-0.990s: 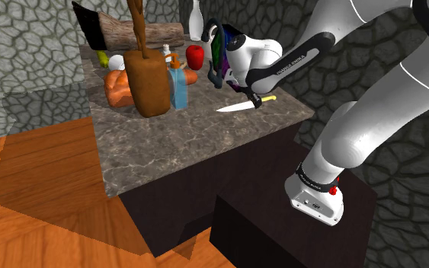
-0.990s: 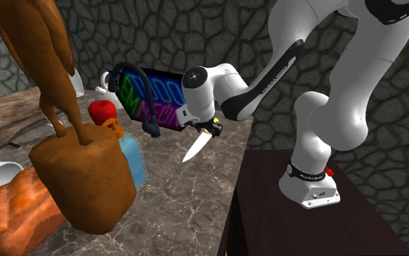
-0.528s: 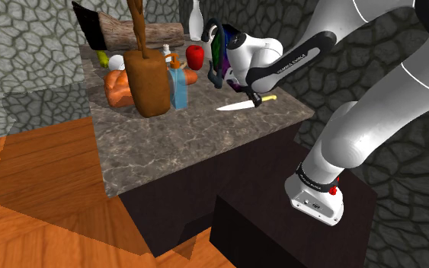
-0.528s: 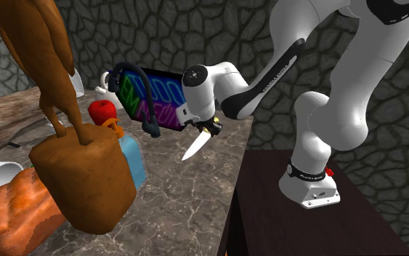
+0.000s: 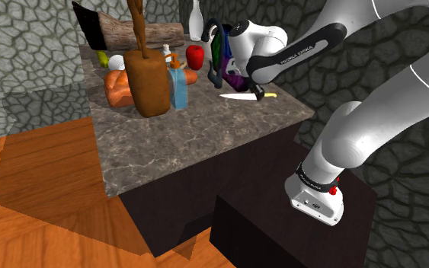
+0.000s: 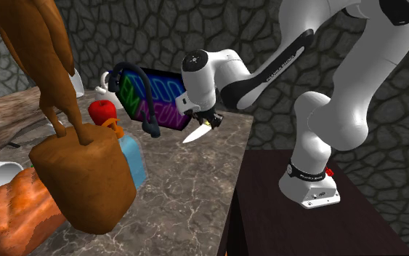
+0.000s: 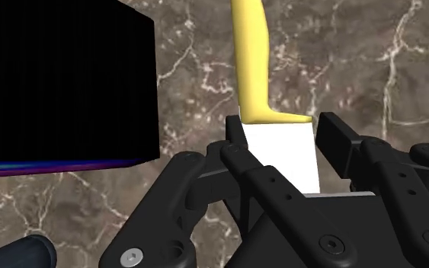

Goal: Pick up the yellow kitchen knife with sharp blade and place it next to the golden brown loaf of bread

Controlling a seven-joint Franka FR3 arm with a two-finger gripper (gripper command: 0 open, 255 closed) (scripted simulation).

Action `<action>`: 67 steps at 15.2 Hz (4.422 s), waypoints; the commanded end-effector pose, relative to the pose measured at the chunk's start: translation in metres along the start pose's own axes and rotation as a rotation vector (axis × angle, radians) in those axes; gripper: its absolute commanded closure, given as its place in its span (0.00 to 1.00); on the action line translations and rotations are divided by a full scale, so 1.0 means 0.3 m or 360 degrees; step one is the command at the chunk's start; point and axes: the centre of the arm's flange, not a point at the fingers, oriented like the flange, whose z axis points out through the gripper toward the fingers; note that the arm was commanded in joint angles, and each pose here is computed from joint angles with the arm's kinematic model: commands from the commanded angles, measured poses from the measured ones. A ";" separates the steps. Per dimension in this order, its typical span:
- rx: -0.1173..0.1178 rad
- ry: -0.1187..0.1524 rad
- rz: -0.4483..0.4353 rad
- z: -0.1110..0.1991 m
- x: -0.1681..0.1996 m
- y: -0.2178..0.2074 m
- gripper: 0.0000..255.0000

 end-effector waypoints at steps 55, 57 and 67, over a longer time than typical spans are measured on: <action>-0.0002 0.0001 0.0001 -0.578 0.419 0.284 1.00; -0.0002 0.0001 0.0001 -0.548 0.436 0.280 1.00; -0.0002 0.0001 0.0001 -0.397 0.524 0.258 1.00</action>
